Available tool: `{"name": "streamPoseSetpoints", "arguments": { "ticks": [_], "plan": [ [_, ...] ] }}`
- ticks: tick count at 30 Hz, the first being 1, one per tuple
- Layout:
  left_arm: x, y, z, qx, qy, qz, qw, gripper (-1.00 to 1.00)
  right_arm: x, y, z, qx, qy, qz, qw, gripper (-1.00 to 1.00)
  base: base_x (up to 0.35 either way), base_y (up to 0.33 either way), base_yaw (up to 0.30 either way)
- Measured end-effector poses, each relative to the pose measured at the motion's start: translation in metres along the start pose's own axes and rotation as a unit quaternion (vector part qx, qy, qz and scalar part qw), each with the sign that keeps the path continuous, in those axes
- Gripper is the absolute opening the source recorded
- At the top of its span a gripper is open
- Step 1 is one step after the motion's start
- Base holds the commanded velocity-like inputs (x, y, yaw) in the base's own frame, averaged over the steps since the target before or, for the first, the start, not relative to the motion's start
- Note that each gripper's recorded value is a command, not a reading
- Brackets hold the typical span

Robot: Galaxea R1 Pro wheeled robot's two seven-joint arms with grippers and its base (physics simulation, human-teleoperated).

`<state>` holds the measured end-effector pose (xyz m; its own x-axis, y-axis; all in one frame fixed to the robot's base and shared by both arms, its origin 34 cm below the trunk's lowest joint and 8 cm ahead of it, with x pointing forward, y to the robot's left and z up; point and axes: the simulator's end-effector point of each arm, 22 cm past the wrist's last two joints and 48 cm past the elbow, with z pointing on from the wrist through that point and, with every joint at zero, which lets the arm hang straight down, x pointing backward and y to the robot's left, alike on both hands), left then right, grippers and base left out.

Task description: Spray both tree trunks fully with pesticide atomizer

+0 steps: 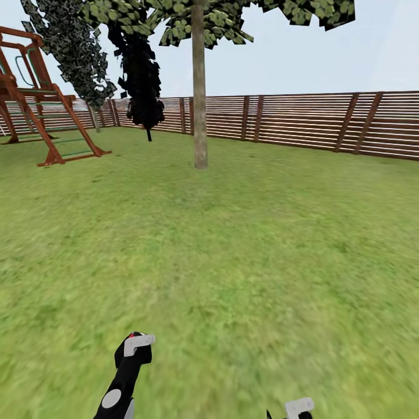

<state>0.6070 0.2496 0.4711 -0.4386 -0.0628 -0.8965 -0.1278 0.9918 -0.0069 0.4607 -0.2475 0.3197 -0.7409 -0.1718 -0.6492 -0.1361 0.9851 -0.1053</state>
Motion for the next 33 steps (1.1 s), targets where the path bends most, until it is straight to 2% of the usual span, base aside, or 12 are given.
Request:
{"name": "streamPoseSetpoints", "arguments": {
  "ticks": [33],
  "plan": [
    [-0.0001, 0.0002, 0.0, -0.001, 0.0, 0.0, 1.0, -1.0, 0.0, 0.0, 0.0, 0.0, 0.0, 0.0, 1.0, 1.0, 0.338, 0.085, 0.0]
  ]
}}
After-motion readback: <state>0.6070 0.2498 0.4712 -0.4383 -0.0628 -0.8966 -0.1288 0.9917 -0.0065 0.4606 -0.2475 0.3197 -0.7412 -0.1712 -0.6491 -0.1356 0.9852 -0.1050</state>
